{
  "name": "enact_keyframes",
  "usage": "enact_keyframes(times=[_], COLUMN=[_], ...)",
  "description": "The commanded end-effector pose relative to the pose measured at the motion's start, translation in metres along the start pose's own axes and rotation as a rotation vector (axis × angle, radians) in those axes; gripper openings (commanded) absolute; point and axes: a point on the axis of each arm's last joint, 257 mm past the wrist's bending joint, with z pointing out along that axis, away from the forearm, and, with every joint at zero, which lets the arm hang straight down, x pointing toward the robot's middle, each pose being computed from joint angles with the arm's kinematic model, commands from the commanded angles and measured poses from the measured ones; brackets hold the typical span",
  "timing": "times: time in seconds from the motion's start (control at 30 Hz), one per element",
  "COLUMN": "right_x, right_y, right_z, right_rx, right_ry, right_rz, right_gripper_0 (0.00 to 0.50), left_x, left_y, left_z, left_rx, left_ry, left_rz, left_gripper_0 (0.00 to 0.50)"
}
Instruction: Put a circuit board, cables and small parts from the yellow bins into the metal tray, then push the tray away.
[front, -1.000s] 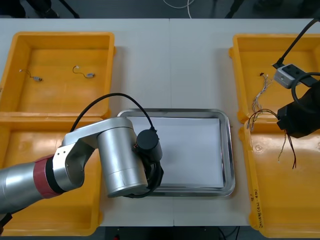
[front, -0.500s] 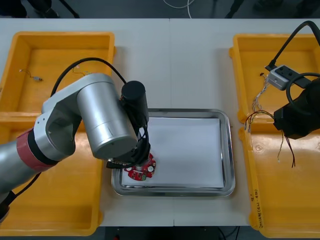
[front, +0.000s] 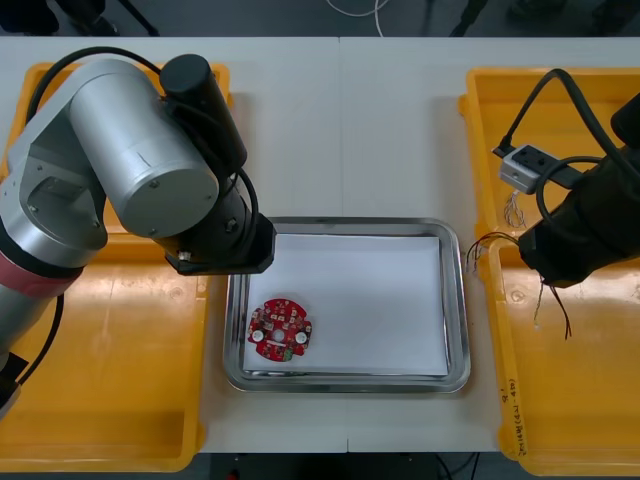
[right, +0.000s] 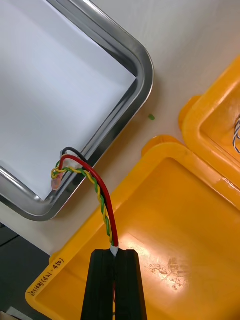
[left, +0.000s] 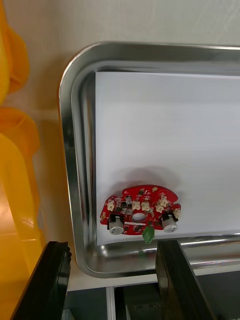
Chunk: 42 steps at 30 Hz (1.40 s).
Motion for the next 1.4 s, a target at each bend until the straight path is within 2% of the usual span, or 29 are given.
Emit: enact_keyframes(times=[0.03, 0.3, 0.53, 0.63, 0.8, 1.07, 1.2, 1.3, 1.4], right_x=[-0.030, -0.044, -0.051, -0.053, -0.051, -0.040, -0.036, -0.032, -0.034], right_y=[0.019, 0.045, 0.066, 0.076, 0.094, 0.123, 0.134, 0.143, 0.148], right_z=[-0.005, 0.006, 0.018, 0.023, 0.034, 0.059, 0.070, 0.078, 0.083], right_rx=[0.023, 0.021, 0.021, 0.010, 0.008, 0.010, 0.005, -0.016, -0.022], right_ry=[-0.049, -0.057, -0.053, -0.054, -0.055, -0.031, -0.030, -0.027, -0.032], right_rz=[-0.155, -0.259, -0.349, -0.374, -0.444, -0.547, -0.565, -0.563, -0.570], right_gripper_0=[0.000, 0.000, 0.000, 0.000, 0.000, 0.000, 0.000, 0.000, 0.000], left_x=[-0.034, -0.071, -0.100, -0.108, -0.124, -0.143, -0.147, -0.146, -0.160], left_y=[0.010, 0.034, 0.075, 0.097, 0.141, 0.189, 0.215, 0.231, 0.243], left_z=[-0.030, -0.045, -0.054, -0.055, -0.060, -0.068, -0.069, -0.066, -0.065], left_rx=[0.009, 0.018, 0.026, -0.002, -0.080, -0.132, -0.183, -0.203, -0.204], left_ry=[-0.076, -0.099, -0.113, -0.117, -0.143, -0.136, -0.128, -0.116, -0.162], left_rz=[0.063, -0.011, -0.050, -0.068, -0.098, -0.151, -0.167, -0.189, -0.218], left_gripper_0=[0.500, 0.500, 0.500, 0.500, 0.500, 0.500, 0.500, 0.500, 0.500])
